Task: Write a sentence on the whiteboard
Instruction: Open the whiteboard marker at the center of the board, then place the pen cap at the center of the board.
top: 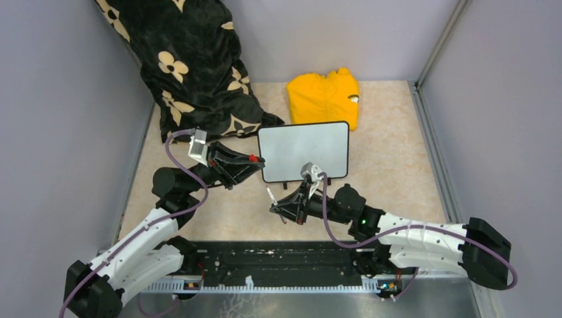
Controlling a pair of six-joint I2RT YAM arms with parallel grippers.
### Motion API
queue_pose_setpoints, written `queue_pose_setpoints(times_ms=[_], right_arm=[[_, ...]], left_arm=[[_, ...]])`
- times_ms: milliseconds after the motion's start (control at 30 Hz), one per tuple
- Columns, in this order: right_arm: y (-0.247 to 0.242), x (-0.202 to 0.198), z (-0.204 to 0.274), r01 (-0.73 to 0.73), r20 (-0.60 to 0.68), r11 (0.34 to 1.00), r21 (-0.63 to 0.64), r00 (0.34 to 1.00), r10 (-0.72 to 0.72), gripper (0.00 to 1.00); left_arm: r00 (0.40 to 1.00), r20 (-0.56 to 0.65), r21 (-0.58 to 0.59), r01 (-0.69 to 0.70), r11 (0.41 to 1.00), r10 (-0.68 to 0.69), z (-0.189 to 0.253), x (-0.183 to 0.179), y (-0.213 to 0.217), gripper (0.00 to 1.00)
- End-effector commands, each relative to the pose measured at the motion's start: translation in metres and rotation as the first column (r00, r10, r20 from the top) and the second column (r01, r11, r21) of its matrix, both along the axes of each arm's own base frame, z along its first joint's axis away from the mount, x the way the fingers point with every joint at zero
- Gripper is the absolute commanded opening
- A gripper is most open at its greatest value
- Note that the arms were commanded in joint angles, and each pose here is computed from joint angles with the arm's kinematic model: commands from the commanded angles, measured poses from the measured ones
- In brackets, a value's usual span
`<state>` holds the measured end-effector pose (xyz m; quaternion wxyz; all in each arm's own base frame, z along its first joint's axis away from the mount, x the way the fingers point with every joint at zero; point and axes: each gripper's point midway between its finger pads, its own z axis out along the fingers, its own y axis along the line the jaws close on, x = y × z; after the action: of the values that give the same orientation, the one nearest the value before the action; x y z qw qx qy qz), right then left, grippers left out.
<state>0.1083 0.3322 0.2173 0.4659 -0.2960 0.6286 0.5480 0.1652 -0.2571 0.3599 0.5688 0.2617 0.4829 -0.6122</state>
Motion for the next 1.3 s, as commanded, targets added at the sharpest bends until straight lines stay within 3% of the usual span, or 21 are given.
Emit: queue_pose_setpoints(times_ms=[0,100,233,300,467,600,800,1000,1267], right_arm=[[-0.002,-0.004,0.031,0.001,0.025,0.995,0.097,1.000,-0.004,0.00],[-0.012,0.006,0.033,0.073,0.029,0.994,0.087,0.997,-0.076,0.00],[-0.037,0.027,0.027,0.239,0.023,0.971,0.029,0.971,-0.240,0.00],[-0.052,0.036,0.023,0.314,0.024,0.949,-0.005,0.949,-0.314,0.00],[-0.077,0.043,0.021,0.401,0.051,0.914,-0.064,0.916,-0.399,0.00],[-0.089,0.046,0.015,0.439,0.066,0.893,-0.098,0.898,-0.434,0.00],[-0.097,0.046,0.008,0.460,0.067,0.883,-0.099,0.888,-0.455,0.00],[-0.097,0.049,0.002,0.468,0.085,0.876,-0.117,0.883,-0.461,0.00],[-0.097,0.047,0.010,0.459,0.098,0.879,-0.128,0.888,-0.449,0.00]], left_arm=[[0.997,0.052,-0.047,-0.048,0.998,0.050,0.018,0.003,0.006,0.00],[0.993,0.025,-0.034,-0.116,0.993,0.117,0.014,0.016,0.008,0.00],[0.946,-0.060,0.045,-0.315,0.948,0.317,0.003,0.057,0.018,0.00],[0.885,-0.128,0.133,-0.432,0.892,0.448,-0.012,0.083,0.027,0.00],[0.646,-0.215,0.429,-0.611,0.665,0.732,-0.067,0.130,0.065,0.00],[0.512,-0.192,0.634,-0.586,0.504,0.837,-0.117,0.139,0.088,0.00],[0.404,-0.158,0.789,-0.496,0.362,0.901,-0.173,0.139,0.121,0.00],[0.333,-0.179,0.884,-0.360,0.300,0.926,-0.209,0.161,0.130,0.00],[0.303,-0.206,0.942,-0.197,0.273,0.930,-0.275,0.164,0.129,0.00]])
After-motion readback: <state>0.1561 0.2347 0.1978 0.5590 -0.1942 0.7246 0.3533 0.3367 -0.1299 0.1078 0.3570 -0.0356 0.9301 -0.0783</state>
